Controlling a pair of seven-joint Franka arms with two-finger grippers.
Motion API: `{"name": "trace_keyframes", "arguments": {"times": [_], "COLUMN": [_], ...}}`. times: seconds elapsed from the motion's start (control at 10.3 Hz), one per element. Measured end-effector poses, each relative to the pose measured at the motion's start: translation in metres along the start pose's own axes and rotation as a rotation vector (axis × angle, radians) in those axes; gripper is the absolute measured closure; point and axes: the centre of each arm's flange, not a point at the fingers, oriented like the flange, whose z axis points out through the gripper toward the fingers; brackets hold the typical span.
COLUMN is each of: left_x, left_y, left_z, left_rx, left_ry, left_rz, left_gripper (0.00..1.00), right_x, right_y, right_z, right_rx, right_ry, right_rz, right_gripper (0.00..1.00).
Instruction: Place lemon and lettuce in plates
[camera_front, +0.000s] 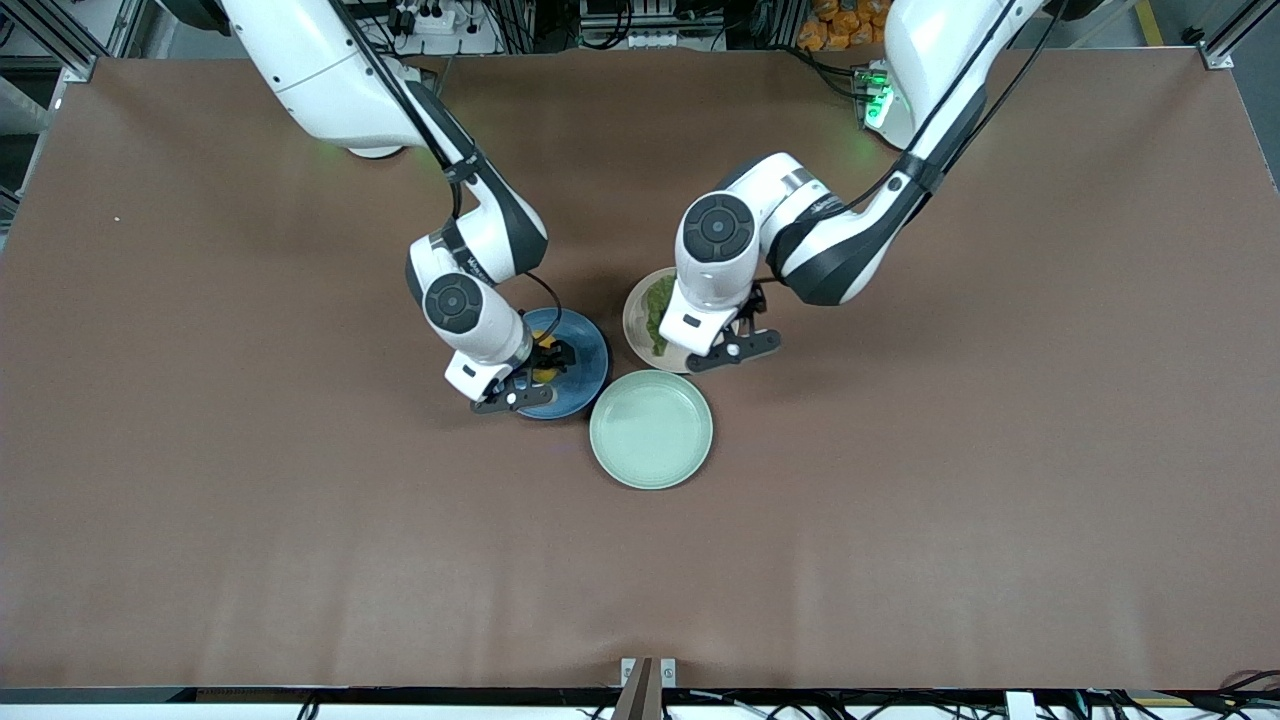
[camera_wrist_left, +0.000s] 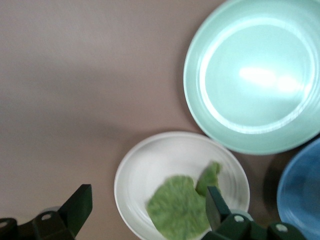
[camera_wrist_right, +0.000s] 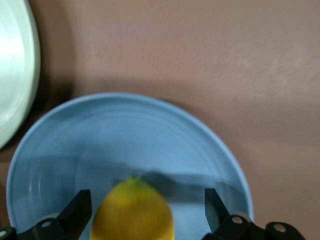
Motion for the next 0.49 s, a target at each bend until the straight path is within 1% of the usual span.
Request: {"name": "trace_keyframes", "arguments": {"times": [0.19, 0.39, 0.49], "left_x": [0.044, 0.104, 0.129], "left_y": [-0.028, -0.081, -0.110], "left_z": [-0.022, -0.042, -0.049], "left_rx": [-0.020, -0.029, -0.032], "left_ry": [0.044, 0.062, 0.071], "left_rz": [-0.047, -0.063, -0.062], "left_gripper": [0.00, 0.00, 0.00], "right_x": [0.017, 0.035, 0.044], "right_y": [0.010, 0.020, 0.029], "right_z": [-0.023, -0.054, -0.069], "right_rx": [-0.006, -0.008, -0.007], "right_ry": [-0.042, -0.082, -0.091], "right_rz": [0.024, 0.045, 0.058], "right_gripper": [0.00, 0.00, 0.00]}}
